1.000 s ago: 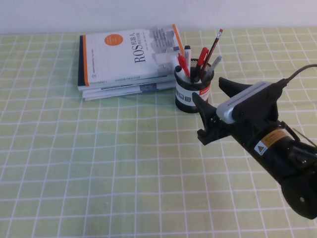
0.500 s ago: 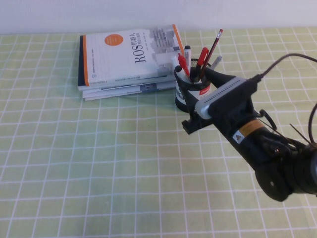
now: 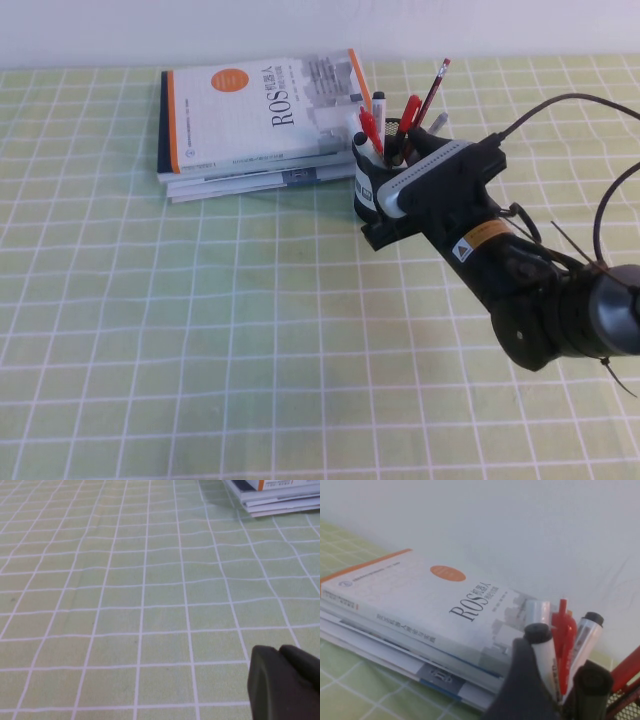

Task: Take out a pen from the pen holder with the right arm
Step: 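Take a marker out of the pen holder and lay it on the table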

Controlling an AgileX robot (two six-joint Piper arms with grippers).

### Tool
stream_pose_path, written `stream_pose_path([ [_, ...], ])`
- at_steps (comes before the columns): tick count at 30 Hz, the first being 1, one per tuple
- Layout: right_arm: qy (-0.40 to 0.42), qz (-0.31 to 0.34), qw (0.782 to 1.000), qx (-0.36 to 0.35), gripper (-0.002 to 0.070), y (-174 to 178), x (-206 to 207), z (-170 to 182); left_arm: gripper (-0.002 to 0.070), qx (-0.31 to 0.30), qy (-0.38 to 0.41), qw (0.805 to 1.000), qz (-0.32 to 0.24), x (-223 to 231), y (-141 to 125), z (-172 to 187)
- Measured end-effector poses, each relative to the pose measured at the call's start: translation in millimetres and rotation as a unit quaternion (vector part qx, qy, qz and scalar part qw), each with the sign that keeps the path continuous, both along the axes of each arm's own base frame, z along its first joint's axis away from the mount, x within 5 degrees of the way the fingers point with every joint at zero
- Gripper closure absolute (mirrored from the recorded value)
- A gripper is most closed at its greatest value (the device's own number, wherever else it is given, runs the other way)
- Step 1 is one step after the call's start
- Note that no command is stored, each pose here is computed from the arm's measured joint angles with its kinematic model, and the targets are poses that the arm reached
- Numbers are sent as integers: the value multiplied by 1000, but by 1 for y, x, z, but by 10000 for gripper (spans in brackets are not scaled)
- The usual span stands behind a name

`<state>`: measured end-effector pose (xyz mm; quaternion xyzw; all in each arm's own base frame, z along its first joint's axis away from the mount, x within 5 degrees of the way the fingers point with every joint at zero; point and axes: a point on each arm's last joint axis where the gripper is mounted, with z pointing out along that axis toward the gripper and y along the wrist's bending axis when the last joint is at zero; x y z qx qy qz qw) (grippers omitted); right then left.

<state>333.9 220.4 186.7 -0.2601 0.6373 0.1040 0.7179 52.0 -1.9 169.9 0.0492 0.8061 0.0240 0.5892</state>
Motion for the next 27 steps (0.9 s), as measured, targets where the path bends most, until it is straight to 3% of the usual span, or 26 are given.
stream_pose_path([
  [6, -4, -14, 1000, -22, 248, 2, 6, -7, 680, 0, 0, 1000, 0, 0, 0, 0],
  [27, 5, -53, 999, -2, 284, 1, 25, -10, 680, 0, 0, 1000, 0, 0, 0, 0],
])
